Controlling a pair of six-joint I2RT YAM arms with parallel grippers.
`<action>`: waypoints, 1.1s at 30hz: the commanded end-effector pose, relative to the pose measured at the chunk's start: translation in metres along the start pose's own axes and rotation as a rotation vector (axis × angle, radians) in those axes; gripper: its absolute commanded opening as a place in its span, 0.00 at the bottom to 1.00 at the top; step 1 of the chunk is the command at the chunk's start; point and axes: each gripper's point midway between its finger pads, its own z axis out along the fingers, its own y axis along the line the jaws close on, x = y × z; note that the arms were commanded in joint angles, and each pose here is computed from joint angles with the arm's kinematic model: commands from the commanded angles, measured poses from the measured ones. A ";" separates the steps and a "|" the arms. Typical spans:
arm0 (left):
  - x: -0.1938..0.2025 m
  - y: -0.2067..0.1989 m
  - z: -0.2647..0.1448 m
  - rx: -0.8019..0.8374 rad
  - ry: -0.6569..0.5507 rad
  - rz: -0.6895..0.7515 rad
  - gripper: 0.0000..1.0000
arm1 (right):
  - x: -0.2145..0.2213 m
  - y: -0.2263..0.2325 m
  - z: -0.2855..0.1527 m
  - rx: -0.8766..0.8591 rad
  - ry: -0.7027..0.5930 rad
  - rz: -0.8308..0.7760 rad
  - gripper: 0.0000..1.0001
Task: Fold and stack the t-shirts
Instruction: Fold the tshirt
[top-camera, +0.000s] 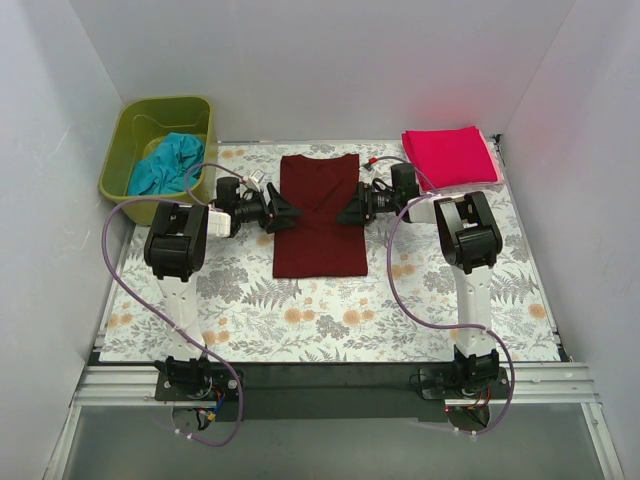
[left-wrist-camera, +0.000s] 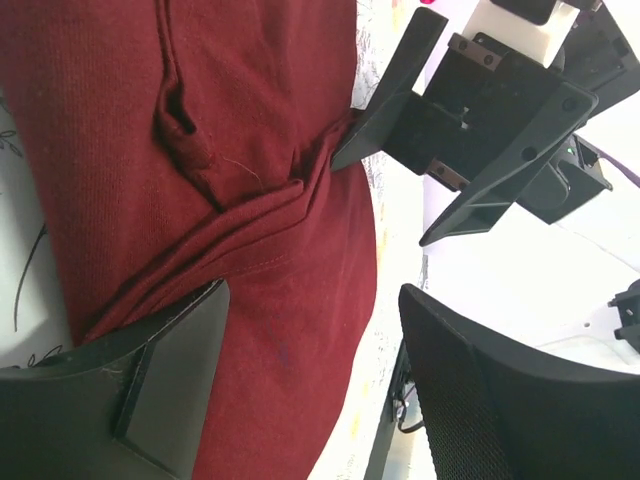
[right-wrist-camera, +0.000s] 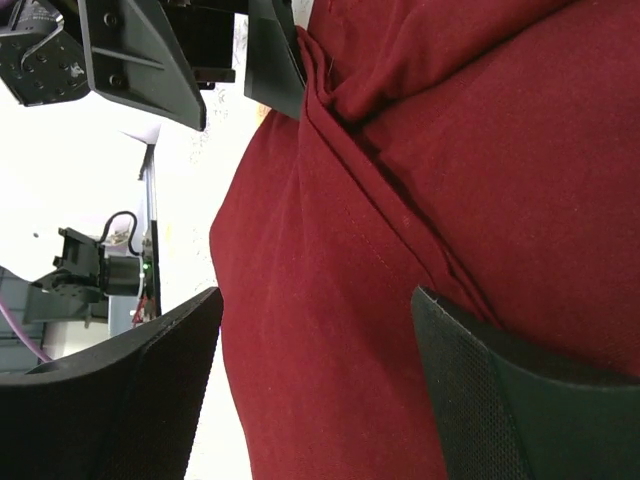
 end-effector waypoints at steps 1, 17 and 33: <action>-0.007 0.011 -0.009 -0.048 -0.051 -0.014 0.69 | 0.001 -0.007 -0.001 0.025 -0.006 -0.033 0.84; 0.058 -0.076 -0.110 -0.051 0.207 1.023 0.77 | 0.009 0.085 -0.083 0.319 0.265 -0.826 0.79; 0.141 -0.027 -0.084 0.015 0.501 1.556 0.48 | 0.113 0.057 -0.055 0.365 0.565 -1.248 0.47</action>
